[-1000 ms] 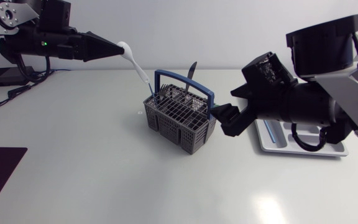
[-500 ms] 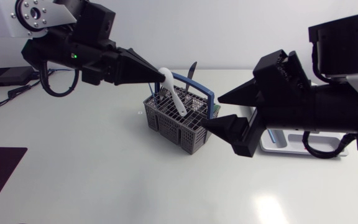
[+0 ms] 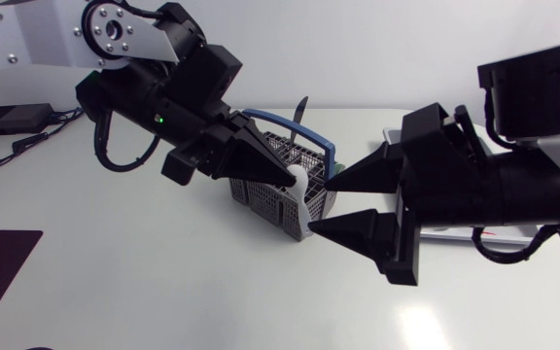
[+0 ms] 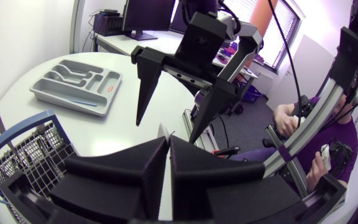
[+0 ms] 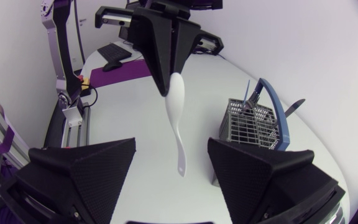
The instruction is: Unload the cutlery basket into the drawer organizer.
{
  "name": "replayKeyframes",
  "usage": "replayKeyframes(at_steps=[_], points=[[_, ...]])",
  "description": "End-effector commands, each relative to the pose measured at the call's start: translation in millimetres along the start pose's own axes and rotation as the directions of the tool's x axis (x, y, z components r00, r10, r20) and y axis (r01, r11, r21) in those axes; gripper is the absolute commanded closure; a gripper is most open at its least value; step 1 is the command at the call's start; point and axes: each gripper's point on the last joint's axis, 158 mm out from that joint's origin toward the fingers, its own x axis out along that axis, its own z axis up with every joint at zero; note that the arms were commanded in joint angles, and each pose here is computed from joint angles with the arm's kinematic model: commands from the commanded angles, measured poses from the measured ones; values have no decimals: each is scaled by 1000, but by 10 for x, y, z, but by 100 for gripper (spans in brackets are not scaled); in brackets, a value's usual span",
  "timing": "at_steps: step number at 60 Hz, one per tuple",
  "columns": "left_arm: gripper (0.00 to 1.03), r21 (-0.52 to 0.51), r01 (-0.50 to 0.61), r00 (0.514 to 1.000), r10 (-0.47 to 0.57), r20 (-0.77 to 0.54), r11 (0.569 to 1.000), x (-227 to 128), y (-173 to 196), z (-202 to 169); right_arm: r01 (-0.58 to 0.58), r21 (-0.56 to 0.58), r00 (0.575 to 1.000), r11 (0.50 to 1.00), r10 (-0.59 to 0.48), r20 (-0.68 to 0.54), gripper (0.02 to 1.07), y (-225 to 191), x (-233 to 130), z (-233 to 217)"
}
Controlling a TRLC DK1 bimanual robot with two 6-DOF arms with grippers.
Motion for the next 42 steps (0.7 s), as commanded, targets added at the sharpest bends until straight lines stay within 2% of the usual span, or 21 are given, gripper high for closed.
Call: replayKeyframes(at_steps=[1,4,16,23,25,34,42], points=[[89,37,17,1000,-17,-7,999,38,-8,57,-32,-17,999,999,32,-24,28,85,39,-139],[89,37,24,1000,-24,-10,999,45,-35,80,-38,-17,999,999,37,-29,28,93,53,-167],[89,41,45,999,-45,-21,998,103,-99,91,-43,-30,999,999,42,-13,44,92,66,-119],[89,40,57,998,-56,-26,998,133,-134,91,-49,-37,999,998,49,-8,46,98,92,-89],[89,39,57,998,-56,-26,998,133,-136,90,-56,-38,998,998,55,-12,49,113,109,-93],[89,41,56,998,-55,-25,998,127,-140,101,-73,-47,997,996,72,-11,69,158,158,-79],[89,39,56,998,-55,-25,998,124,-137,96,-72,-46,997,996,71,-13,95,148,167,-75]])
